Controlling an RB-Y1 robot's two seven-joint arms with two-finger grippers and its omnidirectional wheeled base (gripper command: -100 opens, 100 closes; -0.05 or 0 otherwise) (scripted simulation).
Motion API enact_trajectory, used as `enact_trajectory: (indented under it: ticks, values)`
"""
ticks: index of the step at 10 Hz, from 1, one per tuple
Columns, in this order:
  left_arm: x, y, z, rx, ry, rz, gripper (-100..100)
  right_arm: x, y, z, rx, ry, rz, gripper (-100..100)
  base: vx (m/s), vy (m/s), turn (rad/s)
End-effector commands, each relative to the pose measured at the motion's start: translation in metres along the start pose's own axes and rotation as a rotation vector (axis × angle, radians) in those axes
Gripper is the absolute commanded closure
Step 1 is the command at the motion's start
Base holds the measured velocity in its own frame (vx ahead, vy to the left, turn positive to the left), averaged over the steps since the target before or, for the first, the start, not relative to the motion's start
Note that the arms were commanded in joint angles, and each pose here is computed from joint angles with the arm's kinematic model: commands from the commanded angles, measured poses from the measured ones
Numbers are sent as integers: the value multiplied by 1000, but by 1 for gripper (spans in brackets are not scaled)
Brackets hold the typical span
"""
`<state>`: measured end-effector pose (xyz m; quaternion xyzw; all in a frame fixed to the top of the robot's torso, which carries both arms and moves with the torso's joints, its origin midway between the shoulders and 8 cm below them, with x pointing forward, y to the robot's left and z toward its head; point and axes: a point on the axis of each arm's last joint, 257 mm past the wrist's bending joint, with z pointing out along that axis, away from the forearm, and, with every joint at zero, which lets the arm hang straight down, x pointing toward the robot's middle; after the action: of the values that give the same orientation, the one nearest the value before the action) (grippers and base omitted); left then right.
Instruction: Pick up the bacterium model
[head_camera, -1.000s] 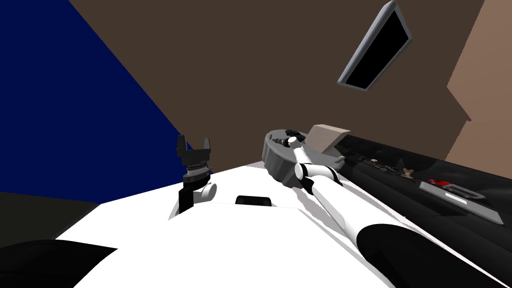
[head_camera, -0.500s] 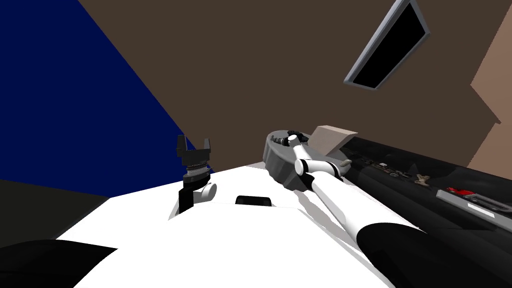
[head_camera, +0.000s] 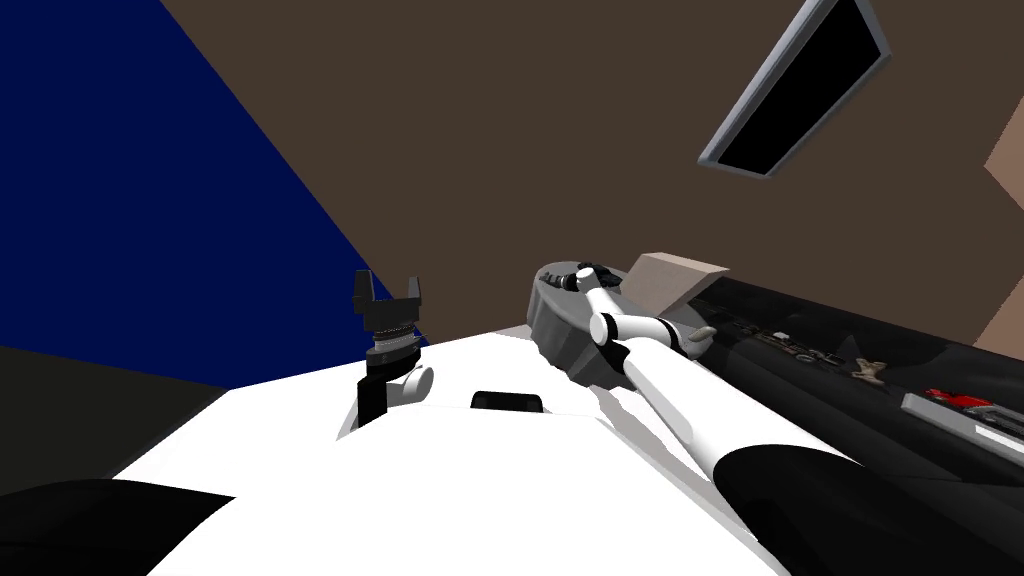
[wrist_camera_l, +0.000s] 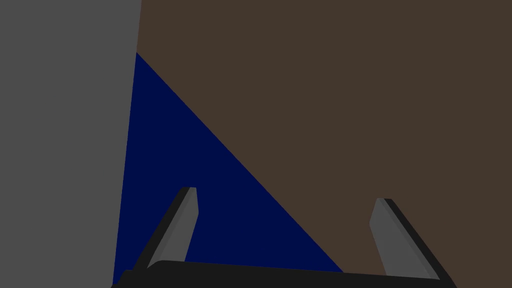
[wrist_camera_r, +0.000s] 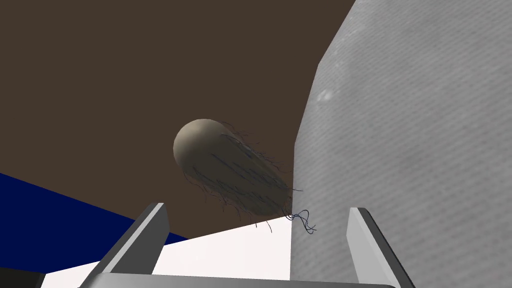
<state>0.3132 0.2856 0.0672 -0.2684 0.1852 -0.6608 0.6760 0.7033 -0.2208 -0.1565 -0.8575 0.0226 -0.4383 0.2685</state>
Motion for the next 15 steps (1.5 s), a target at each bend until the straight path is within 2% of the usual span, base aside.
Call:
enact_trajectory:
  ticks: [1, 7, 15]
  values:
    - [0, 0, 0, 0, 0, 0, 0, 0, 2, 2, -20, 7, 11, -100, -4, -60, 168]
    - [0, 0, 0, 0, 0, 0, 0, 2, 10, 6, -82, 37, 47, -100, -28, -94, 161]
    - [0, 0, 0, 0, 0, 0, 0, 12, 25, 6, -178, 116, 118, -100, -36, -89, 159]
